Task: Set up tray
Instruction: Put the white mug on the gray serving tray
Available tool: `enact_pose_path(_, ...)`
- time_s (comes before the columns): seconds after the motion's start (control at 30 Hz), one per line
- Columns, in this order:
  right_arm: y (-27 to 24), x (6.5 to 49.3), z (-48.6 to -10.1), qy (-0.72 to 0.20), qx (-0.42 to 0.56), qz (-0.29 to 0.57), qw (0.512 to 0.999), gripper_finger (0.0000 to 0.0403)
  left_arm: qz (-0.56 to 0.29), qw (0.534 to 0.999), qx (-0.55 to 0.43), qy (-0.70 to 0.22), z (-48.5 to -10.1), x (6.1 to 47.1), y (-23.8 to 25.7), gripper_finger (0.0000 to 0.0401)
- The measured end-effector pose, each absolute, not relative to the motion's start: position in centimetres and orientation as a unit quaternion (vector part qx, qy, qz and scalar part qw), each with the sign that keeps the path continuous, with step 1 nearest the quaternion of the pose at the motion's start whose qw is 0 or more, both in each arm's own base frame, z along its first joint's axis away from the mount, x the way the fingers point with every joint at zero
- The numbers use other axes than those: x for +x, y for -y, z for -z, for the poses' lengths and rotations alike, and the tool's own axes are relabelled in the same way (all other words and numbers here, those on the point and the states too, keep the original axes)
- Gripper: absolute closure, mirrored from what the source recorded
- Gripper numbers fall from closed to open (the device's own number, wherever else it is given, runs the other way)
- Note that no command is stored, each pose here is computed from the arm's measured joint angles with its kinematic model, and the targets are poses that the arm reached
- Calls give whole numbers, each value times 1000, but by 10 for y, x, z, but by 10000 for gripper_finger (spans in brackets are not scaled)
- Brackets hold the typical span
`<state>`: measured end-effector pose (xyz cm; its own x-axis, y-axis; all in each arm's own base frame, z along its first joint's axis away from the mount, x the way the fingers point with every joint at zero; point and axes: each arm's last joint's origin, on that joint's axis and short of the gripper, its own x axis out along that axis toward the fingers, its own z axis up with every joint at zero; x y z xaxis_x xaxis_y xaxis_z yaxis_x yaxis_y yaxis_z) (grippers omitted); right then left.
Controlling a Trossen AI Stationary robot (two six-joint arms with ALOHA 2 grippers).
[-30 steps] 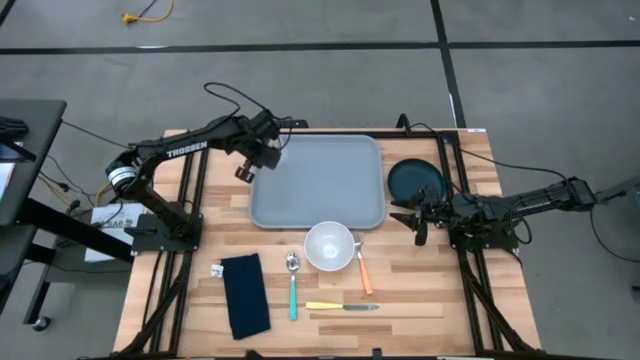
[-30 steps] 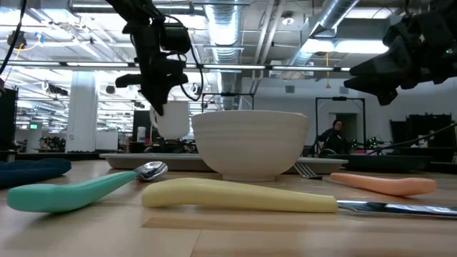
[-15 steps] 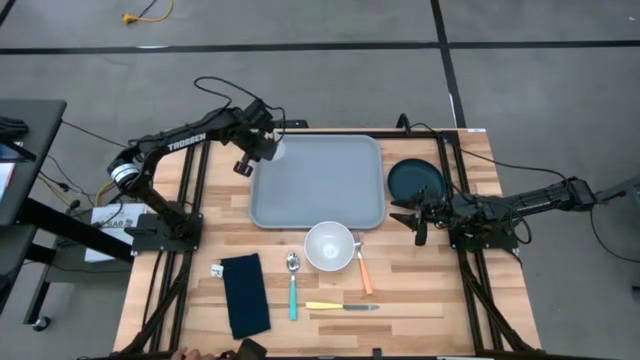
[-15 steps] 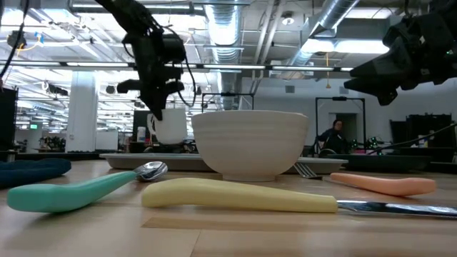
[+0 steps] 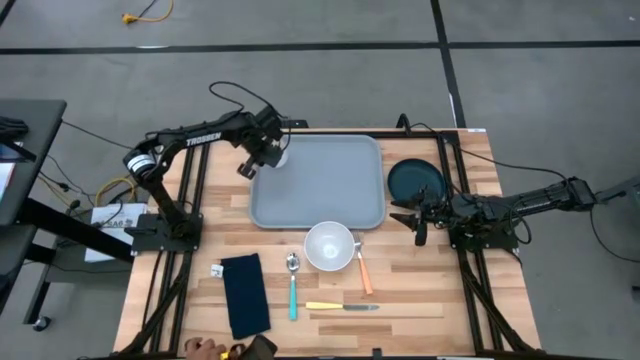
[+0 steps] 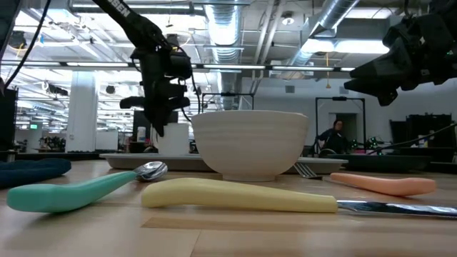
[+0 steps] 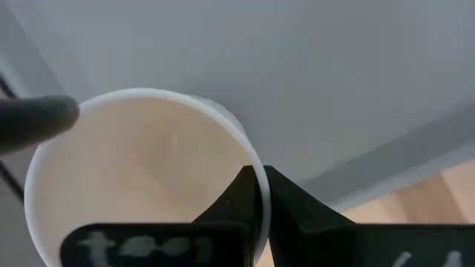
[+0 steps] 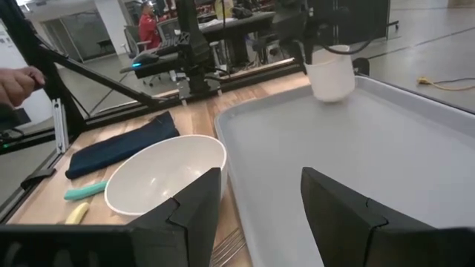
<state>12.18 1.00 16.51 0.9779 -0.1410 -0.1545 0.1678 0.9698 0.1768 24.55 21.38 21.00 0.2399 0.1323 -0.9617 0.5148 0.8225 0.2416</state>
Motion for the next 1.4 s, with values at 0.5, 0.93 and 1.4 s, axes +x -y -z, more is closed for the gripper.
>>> enact_pose_path(0.5, -10, 121, -163, -80, 93, 79, 989, 225, 95, 727, 270, -624, -210, 244, -217, 401)
enact_pose_path(0.93, -10, 121, -163, -80, 93, 79, 989, 225, 83, 725, 267, -630, -211, 245, -217, 381)
enact_pose_path(1.4, -10, 121, -163, -81, 93, 79, 989, 225, 62, 713, 300, -631, -212, 248, -222, 378)
